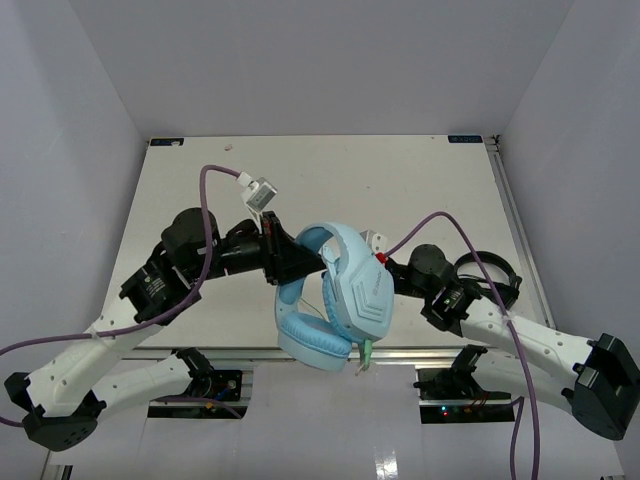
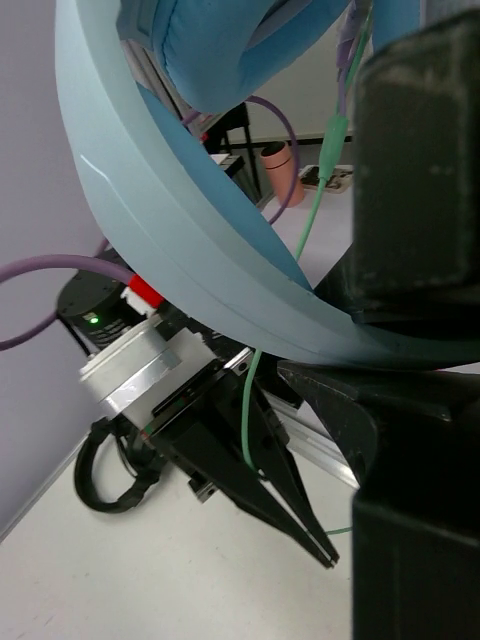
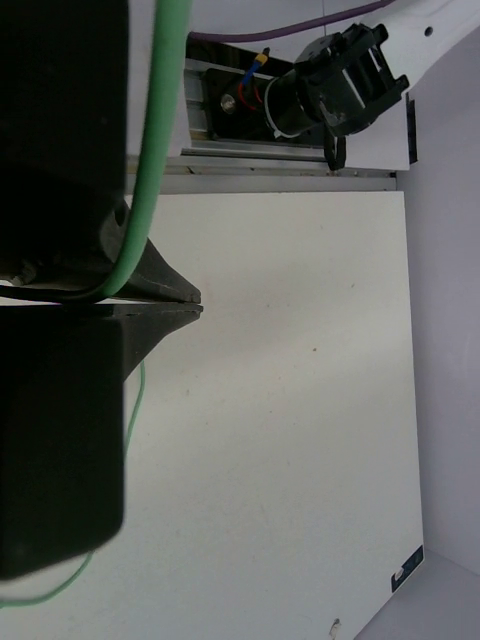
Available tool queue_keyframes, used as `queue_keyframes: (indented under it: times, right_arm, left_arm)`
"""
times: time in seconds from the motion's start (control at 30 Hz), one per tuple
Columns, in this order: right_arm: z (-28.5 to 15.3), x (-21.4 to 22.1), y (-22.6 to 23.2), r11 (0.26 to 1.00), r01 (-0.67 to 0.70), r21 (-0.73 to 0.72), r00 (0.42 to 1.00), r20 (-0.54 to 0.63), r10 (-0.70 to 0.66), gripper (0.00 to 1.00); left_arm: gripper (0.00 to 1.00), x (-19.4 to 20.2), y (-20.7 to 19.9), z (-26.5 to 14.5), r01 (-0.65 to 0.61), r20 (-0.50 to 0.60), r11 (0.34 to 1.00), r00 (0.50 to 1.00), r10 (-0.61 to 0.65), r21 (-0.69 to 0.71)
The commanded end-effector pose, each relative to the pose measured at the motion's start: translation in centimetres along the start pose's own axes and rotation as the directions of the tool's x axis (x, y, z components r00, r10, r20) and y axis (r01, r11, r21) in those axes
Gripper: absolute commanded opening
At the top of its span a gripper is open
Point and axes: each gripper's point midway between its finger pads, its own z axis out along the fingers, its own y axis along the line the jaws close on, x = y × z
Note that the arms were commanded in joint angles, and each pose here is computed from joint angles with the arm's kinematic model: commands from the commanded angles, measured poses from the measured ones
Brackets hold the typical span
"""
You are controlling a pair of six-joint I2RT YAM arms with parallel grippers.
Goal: Wrap the headphones
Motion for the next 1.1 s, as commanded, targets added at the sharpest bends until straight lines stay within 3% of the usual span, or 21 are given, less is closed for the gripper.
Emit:
queue_keyframes:
  times: [0.0, 0.27, 0.5, 0.6, 0.7, 0.83, 0.93, 1.07]
  right_arm:
    - [0.9, -0.9, -2.8, 0.994, 0.055, 0.099, 0.997, -0.054, -0.05, 0.08]
    - [0.1, -3.0, -7.5, 0.969, 0.101, 0.224, 0.989, -0.125, -0.075, 0.08]
    - [-3.4, -4.2, -12.6, 0.92, 0.086, 0.383, 0.979, -0.204, -0.007, 0.08]
    - [-4.3, -4.9, -13.4, 0.9, 0.09, 0.426, 0.964, -0.264, 0.029, 0.08]
    - [-4.4, -5.6, -12.9, 0.908, 0.058, 0.415, 0.959, -0.277, 0.065, 0.08]
    - [-4.0, -5.5, -11.6, 0.932, 0.008, 0.362, 0.949, -0.298, 0.108, 0.08]
    - [-3.8, -5.3, -11.0, 0.942, -0.02, 0.335, 0.945, -0.301, 0.127, 0.08]
    - [-3.6, -5.2, -9.7, 0.957, -0.057, 0.283, 0.943, -0.299, 0.145, 0.08]
  left_arm:
    - [0.0, 1.3, -2.4, 0.0, -0.025, -0.069, 0.986, 0.997, 0.037, 0.166]
    - [0.0, 5.1, 1.8, 0.8, -0.01, -0.191, 0.999, 0.981, 0.018, 0.043]
    - [0.0, 8.0, 8.6, 0.1, -0.088, -0.276, 0.967, 0.961, 0.019, -0.241]
    - [0.0, 8.5, 14.1, -1.1, -0.141, -0.291, 0.852, 0.957, -0.014, -0.505]
    - [0.0, 8.2, 18.6, -3.1, -0.2, -0.294, 0.682, 0.955, -0.023, -0.703]
    - [0.0, 8.1, 21.4, -4.6, -0.252, -0.314, 0.542, 0.949, -0.023, -0.802]
    - [0.0, 8.0, 22.5, -5.1, -0.265, -0.317, 0.476, 0.948, -0.03, -0.838]
    - [0.0, 6.9, 24.5, -7.1, -0.281, -0.3, 0.289, 0.954, -0.022, -0.915]
